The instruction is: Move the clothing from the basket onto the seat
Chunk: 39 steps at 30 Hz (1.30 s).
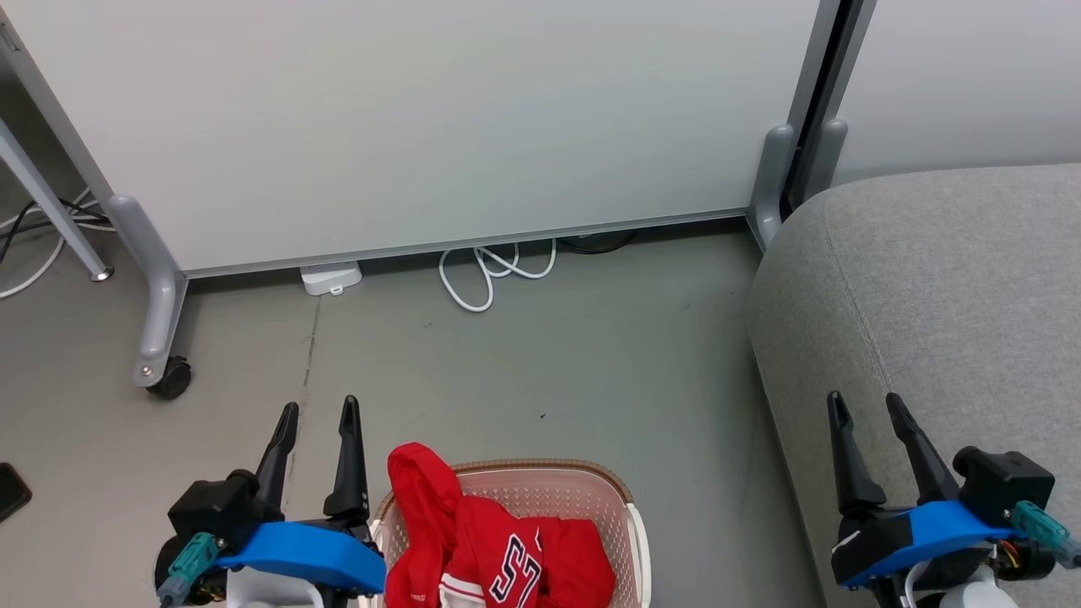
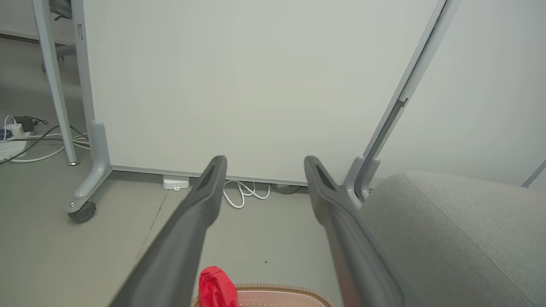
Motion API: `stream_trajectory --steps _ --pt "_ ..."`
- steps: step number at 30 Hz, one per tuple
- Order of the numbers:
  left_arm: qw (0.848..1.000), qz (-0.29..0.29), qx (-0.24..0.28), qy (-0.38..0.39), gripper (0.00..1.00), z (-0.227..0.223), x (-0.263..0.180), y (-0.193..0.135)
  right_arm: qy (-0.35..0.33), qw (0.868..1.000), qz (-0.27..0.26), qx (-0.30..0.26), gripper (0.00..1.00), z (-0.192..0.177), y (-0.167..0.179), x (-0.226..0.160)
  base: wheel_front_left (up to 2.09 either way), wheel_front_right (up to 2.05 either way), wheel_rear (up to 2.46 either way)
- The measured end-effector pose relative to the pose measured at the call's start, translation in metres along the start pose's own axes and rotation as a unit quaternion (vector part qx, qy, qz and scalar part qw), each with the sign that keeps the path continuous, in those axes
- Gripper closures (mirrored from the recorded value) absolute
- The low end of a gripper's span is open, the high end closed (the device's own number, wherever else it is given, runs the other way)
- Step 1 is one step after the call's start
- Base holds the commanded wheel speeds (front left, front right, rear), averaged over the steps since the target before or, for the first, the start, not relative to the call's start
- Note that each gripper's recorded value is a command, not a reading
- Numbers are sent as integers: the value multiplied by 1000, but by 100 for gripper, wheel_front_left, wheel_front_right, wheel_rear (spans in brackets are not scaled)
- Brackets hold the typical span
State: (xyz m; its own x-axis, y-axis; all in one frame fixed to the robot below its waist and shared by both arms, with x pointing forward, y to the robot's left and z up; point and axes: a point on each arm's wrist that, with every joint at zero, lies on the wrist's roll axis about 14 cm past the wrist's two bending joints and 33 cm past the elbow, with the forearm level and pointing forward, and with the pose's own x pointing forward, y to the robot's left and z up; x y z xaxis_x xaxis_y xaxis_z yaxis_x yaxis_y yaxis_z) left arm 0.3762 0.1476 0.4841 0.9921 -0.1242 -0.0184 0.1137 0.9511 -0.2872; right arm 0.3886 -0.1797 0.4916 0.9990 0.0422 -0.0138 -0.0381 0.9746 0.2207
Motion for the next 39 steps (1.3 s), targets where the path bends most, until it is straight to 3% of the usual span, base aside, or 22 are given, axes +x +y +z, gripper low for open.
stream_trajectory --steps 30,39 --pt "996 -29 88 -11 0 -1 -6 -11 -11 994 29 -102 0 2 12 1 0 0 0" --pt "997 -24 79 -11 0 -1 -6 -9 -8 994 30 -105 0 0 12 1 0 0 0"
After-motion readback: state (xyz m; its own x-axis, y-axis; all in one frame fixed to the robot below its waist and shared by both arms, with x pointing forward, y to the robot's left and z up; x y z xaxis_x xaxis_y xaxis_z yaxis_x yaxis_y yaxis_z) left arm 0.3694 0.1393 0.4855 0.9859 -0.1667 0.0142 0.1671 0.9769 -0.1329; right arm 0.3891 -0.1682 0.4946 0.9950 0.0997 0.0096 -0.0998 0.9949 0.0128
